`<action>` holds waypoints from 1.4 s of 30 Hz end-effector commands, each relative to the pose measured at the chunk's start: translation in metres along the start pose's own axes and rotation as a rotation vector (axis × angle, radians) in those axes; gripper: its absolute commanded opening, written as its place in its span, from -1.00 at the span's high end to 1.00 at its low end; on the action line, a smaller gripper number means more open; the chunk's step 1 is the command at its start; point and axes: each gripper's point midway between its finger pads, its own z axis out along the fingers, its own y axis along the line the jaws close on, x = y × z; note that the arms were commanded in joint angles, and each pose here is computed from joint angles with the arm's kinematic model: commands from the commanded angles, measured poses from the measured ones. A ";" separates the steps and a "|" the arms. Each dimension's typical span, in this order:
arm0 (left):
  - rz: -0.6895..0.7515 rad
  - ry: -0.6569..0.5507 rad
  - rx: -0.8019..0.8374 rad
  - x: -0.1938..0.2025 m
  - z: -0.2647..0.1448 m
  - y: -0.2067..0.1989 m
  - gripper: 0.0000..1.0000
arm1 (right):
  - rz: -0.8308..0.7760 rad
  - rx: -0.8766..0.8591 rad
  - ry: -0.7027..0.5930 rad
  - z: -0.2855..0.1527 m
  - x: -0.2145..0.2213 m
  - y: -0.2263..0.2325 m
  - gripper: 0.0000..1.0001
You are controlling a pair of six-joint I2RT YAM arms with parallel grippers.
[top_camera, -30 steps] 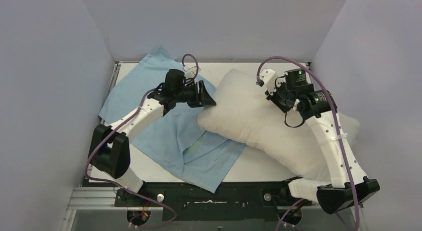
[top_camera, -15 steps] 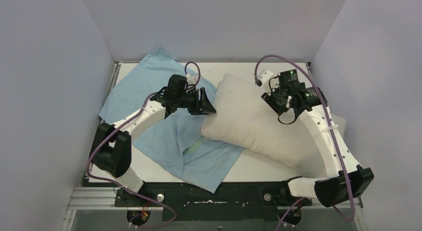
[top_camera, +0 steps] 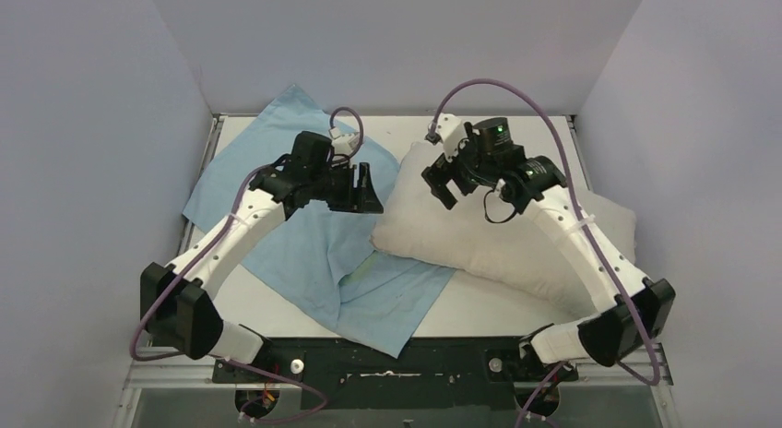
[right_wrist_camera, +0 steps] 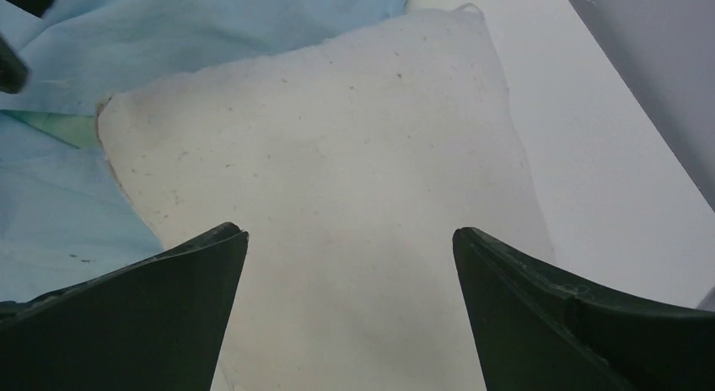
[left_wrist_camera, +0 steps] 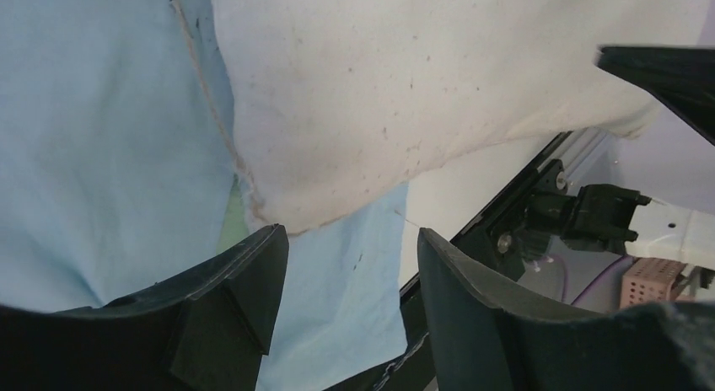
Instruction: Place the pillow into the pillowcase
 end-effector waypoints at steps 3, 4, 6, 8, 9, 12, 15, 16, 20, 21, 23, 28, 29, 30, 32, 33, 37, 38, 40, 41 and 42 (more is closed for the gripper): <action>0.155 -0.063 -0.137 0.006 -0.047 0.012 -0.16 | -0.097 -0.061 0.035 0.066 0.002 -0.006 -1.00; 0.163 -0.070 -0.147 0.008 -0.049 0.015 -0.16 | -0.104 -0.081 0.071 0.079 0.015 -0.007 -1.00; 0.179 -0.090 -0.164 0.011 -0.050 0.020 -0.16 | -0.096 -0.118 0.183 0.106 0.047 -0.008 -1.00; 0.204 -0.110 -0.175 0.013 -0.051 0.025 -0.16 | -0.063 -0.170 0.255 0.121 0.070 -0.008 -0.90; 0.217 -0.121 -0.184 0.013 -0.052 0.027 -0.16 | -0.047 -0.202 0.276 0.126 0.078 -0.005 -0.81; 0.215 -0.173 -0.231 0.008 -0.053 0.034 -0.15 | -0.007 -0.223 0.282 0.128 0.082 -0.009 0.24; 0.219 -0.205 -0.253 0.001 -0.047 0.038 -0.08 | -0.039 -0.191 0.231 0.109 0.068 -0.013 0.83; 0.217 -0.211 -0.255 -0.003 -0.044 0.038 -0.05 | -0.056 -0.173 0.204 0.098 0.061 -0.016 0.95; 0.215 -0.190 -0.252 -0.013 -0.016 0.041 0.10 | -0.078 -0.130 0.140 0.056 0.055 -0.028 1.00; 0.217 -0.179 -0.241 -0.015 -0.008 0.041 0.13 | -0.072 -0.120 0.129 0.046 0.055 -0.031 1.00; 0.226 -0.158 -0.208 -0.015 0.011 0.039 0.16 | -0.053 -0.100 0.113 0.030 0.057 -0.039 1.00; 0.297 -0.116 -0.173 -0.007 0.057 0.040 0.16 | -0.029 -0.082 0.068 0.003 0.058 -0.048 1.00; 0.311 -0.109 -0.160 -0.005 0.064 0.039 0.16 | -0.026 -0.080 0.053 0.000 0.056 -0.048 1.00; 0.325 -0.102 -0.151 -0.002 0.072 0.039 0.16 | -0.018 -0.078 0.041 -0.002 0.054 -0.049 1.00; 0.346 -0.088 -0.149 0.004 0.084 0.043 0.16 | -0.004 -0.069 0.020 -0.006 0.052 -0.052 1.00; 0.354 -0.084 -0.154 0.006 0.088 0.046 0.16 | 0.006 -0.065 0.017 -0.008 0.053 -0.054 1.00; 0.371 -0.062 -0.191 0.015 0.099 0.062 0.15 | 0.016 -0.042 0.012 -0.013 0.056 -0.060 1.00; 0.376 -0.057 -0.191 0.016 0.101 0.063 0.14 | 0.019 -0.038 0.011 -0.013 0.057 -0.061 1.00; 0.386 -0.039 -0.174 0.022 0.108 0.063 0.12 | 0.023 -0.030 0.005 -0.013 0.057 -0.062 1.00; 0.392 -0.028 -0.172 0.025 0.110 0.063 0.10 | 0.024 -0.027 0.002 -0.014 0.057 -0.062 1.00; 0.396 -0.016 -0.175 0.029 0.113 0.064 0.08 | 0.025 -0.023 0.002 -0.015 0.056 -0.064 1.00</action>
